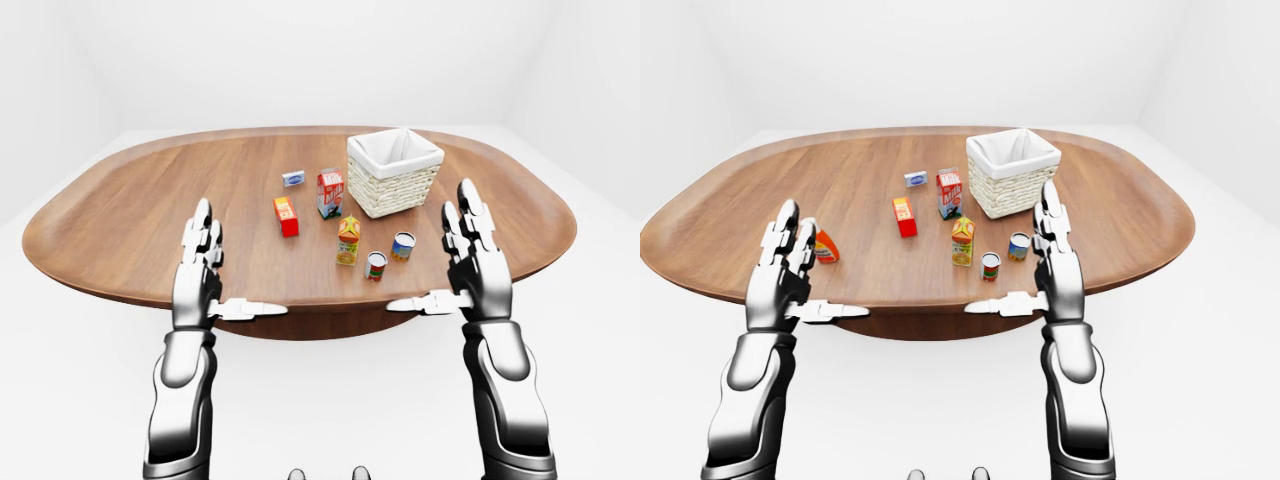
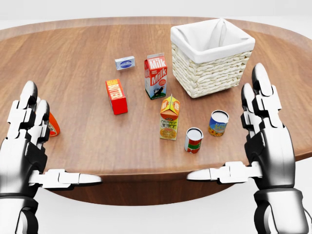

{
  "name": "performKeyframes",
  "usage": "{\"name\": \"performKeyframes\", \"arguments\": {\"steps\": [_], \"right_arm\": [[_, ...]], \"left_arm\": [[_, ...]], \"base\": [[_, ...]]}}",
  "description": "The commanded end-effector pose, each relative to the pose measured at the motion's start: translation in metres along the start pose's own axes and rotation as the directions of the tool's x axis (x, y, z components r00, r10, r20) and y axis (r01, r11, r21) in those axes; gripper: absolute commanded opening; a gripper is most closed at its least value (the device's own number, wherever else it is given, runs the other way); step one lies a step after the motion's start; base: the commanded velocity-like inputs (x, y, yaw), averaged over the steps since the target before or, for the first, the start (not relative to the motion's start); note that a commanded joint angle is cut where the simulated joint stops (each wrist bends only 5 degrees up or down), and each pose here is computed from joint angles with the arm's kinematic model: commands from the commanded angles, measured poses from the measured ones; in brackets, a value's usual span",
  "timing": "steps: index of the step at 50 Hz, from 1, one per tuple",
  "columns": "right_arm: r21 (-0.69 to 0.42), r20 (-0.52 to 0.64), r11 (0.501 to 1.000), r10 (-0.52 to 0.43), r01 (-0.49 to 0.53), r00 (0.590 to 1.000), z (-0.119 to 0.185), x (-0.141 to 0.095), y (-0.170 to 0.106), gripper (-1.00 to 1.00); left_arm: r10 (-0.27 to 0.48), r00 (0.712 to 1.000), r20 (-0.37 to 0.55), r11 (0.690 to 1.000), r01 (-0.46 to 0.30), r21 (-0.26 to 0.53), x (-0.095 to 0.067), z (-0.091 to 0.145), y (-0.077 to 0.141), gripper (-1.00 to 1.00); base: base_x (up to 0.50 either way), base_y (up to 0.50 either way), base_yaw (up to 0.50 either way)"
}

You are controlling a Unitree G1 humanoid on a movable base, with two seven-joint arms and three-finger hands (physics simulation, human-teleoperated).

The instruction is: Pick up the orange juice, and put it in the basket.

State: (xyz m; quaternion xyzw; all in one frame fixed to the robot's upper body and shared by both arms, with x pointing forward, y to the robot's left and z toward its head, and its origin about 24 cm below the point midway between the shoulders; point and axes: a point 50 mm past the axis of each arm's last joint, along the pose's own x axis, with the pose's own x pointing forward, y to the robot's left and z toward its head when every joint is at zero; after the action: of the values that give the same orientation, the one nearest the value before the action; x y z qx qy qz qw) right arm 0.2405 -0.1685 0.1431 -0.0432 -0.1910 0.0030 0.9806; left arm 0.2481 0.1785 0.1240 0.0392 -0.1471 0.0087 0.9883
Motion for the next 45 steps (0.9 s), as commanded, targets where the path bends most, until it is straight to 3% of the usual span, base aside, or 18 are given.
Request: {"name": "performKeyframes", "arguments": {"steps": [1,8,19,45], "right_arm": [[-0.018,0.081,1.000,0.001,0.000,0.997,0.019,0.001,-0.002,1.00],[-0.026,0.124,1.000,0.006,-0.003,0.992,0.029,0.001,-0.001,1.00],[-0.052,0.239,0.999,0.023,-0.011,0.971,0.055,0.000,-0.001,1.00],[-0.102,0.288,0.995,0.033,-0.003,0.957,0.066,0.001,0.000,1.00]], "left_arm": [[-0.011,1.000,0.017,1.000,0.011,-0.007,-0.001,0.004,0.003,1.00],[-0.031,0.999,0.024,0.999,0.031,0.018,-0.003,0.007,0.004,1.00],[0.021,0.999,0.042,1.000,-0.021,0.019,-0.007,0.011,0.009,1.00],[0.002,1.000,0.029,1.000,-0.003,0.030,-0.007,0.009,0.008,1.00]], "base": [[0.00,0.00,0.00],[0.00,0.00,0.00],[0.00,0.00,0.00],[0.00,0.00,0.00]]}}
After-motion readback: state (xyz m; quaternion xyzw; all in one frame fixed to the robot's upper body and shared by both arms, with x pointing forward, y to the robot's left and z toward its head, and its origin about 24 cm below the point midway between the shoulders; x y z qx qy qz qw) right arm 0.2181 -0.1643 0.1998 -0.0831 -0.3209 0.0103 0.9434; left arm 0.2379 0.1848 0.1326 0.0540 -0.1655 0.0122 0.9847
